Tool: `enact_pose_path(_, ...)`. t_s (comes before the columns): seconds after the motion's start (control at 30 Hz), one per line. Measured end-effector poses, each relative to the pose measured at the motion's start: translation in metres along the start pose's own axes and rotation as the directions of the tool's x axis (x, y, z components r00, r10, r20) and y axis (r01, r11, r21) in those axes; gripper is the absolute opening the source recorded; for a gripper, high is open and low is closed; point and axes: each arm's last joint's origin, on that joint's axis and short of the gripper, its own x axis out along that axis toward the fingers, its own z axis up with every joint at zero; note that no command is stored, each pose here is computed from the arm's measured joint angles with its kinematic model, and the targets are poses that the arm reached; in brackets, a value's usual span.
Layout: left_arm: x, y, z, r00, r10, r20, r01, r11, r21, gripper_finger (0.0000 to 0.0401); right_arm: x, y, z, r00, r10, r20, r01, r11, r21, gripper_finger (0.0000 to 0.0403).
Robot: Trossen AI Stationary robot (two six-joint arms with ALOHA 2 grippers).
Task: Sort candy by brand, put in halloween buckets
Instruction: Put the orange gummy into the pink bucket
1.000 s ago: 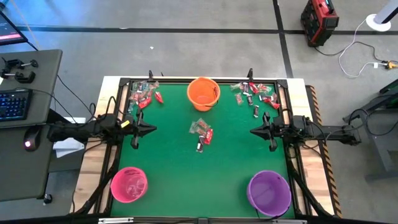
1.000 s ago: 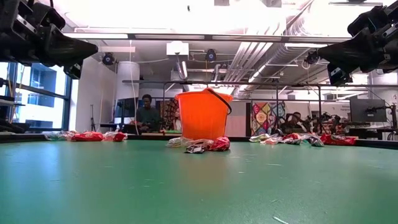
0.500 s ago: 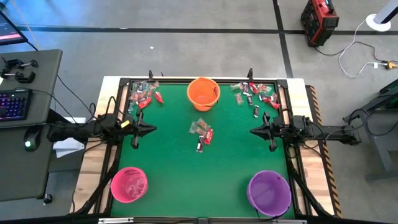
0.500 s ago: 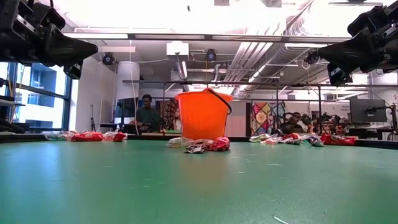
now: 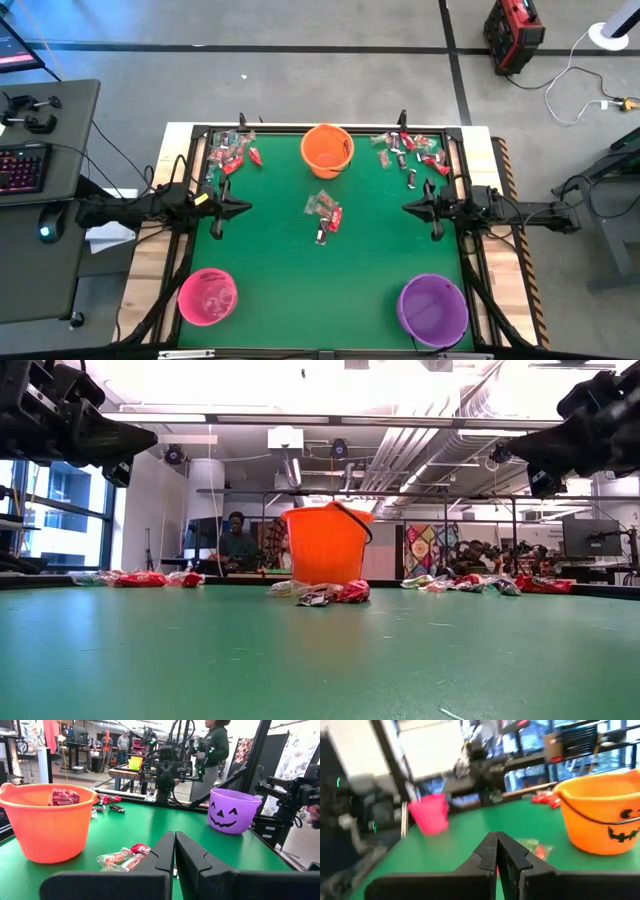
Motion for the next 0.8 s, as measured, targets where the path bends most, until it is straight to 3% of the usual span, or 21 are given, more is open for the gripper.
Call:
enact_pose_path(0.1,0.0,0.0,0.0,1.0,-0.001,0.0,0.001,1.0,0.0,0.0003,-0.003,0.005,0.023,0.968,0.022,0.252,-0.087,0.964,0.249,0.0)
enact_pose_path(0.2,0.0,0.0,0.0,1.0,-0.001,-0.001,0.001,1.0,0.0,0.0003,-0.013,0.006,0.047,0.845,-0.109,0.524,-0.162,0.881,0.445,0.0)
enact_pose_path(0.27,0.0,0.0,0.0,1.0,0.0,0.0,0.0,1.0,0.0,0.0003,-0.018,0.003,0.053,0.775,-0.218,0.593,-0.142,0.854,0.501,0.0)
enact_pose_path(0.33,0.0,0.0,0.0,1.0,0.0,0.0,0.0,1.0,0.0,0.0003,-0.017,0.003,0.057,0.761,-0.274,0.589,-0.117,0.834,0.539,0.0)
enact_pose_path(0.4,0.0,0.0,0.0,1.0,0.0,0.0,0.0,1.0,0.0,0.0003,-0.013,0.005,0.066,0.786,-0.283,0.55,-0.092,0.825,0.557,0.0)
enact_pose_path(0.47,0.0,0.0,0.0,1.0,0.0,0.0,0.0,1.0,0.0,0.0003,-0.002,0.008,0.076,0.837,-0.312,0.45,0.0,0.822,0.57,0.0)
enact_pose_path(0.53,0.0,0.0,0.0,1.0,0.0,0.0,0.0,1.0,0.0,0.0003,0.014,0.009,0.084,0.877,-0.377,0.298,0.171,0.825,0.539,0.0002)
enact_pose_path(0.6,0.0,0.0,0.0,1.0,0.0,0.0,0.0,1.0,0.0,0.0003,0.031,0.008,0.092,0.879,-0.457,0.136,0.345,0.807,0.48,0.0007)
enact_pose_path(0.7,0.0,0.0,0.0,1.0,0.0,0.0,0.0,1.0,0.0,0.0003,0.056,0.0,0.099,0.813,-0.573,-0.103,0.559,0.72,0.41,0.0027)
enact_pose_path(0.8,0.0,0.0,0.0,1.0,-0.001,0.0,0.001,1.0,0.0,0.0003,0.079,-0.012,0.102,0.705,-0.638,-0.31,0.709,0.624,0.329,0.0057)
